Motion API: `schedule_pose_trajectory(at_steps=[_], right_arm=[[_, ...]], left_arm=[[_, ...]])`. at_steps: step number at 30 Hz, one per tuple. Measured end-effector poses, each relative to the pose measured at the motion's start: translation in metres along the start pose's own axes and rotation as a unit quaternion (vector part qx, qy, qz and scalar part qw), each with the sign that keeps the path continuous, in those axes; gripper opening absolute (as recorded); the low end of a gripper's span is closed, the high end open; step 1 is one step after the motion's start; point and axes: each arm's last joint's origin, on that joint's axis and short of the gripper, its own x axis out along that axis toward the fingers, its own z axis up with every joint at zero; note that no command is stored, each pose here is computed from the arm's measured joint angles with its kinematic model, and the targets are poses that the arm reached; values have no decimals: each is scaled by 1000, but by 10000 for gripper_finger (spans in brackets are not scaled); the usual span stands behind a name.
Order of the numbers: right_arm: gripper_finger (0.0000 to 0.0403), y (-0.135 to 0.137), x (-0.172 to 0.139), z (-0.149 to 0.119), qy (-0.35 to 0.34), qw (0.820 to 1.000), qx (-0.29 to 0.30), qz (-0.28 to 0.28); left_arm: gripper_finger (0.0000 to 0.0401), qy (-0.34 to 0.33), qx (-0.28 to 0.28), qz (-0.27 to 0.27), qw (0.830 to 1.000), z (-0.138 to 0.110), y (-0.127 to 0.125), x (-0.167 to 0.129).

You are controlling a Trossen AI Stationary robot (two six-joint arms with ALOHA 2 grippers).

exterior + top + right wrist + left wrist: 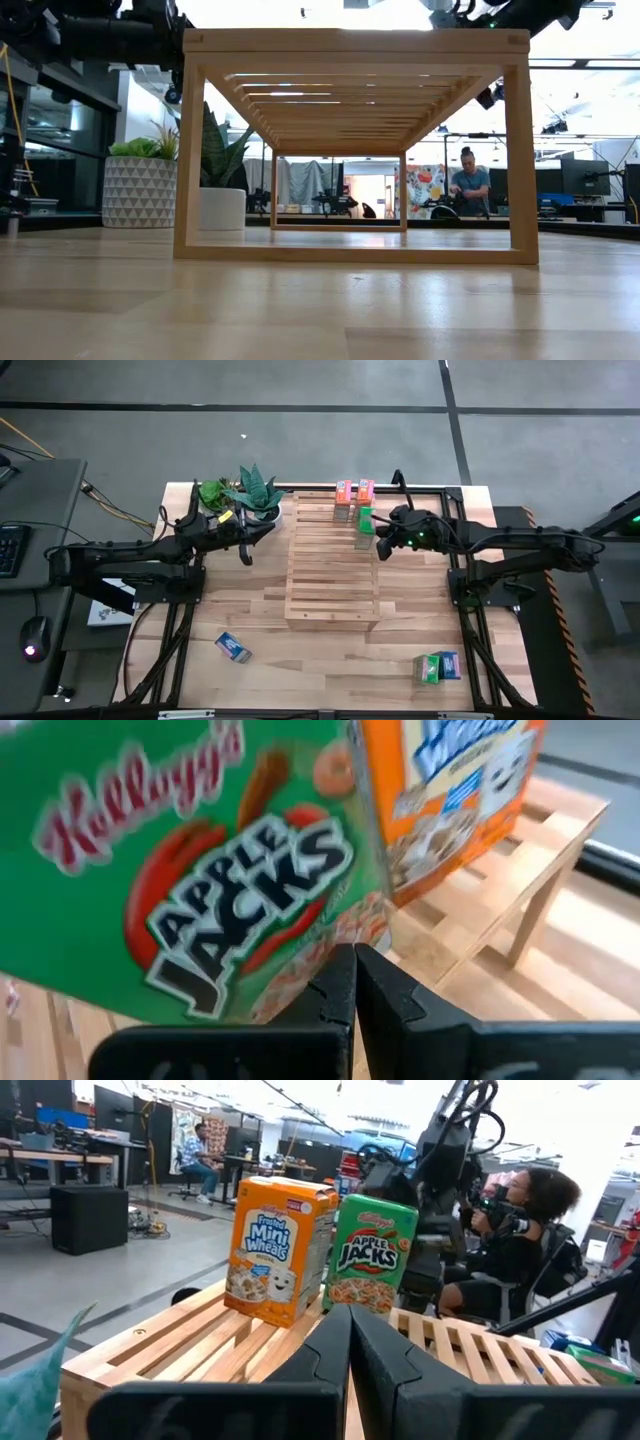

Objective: Stack cereal on shelf
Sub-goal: Put the top green cereal box on the shelf

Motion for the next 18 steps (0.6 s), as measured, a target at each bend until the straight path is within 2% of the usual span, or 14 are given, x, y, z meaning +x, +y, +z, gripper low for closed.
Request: schedule_pose_trajectory(at_steps=[18], right_arm=[[0, 2, 8, -2, 11, 1000, -14, 8]], left_arm=[[0, 2, 0, 8, 1000, -1, 1, 0]])
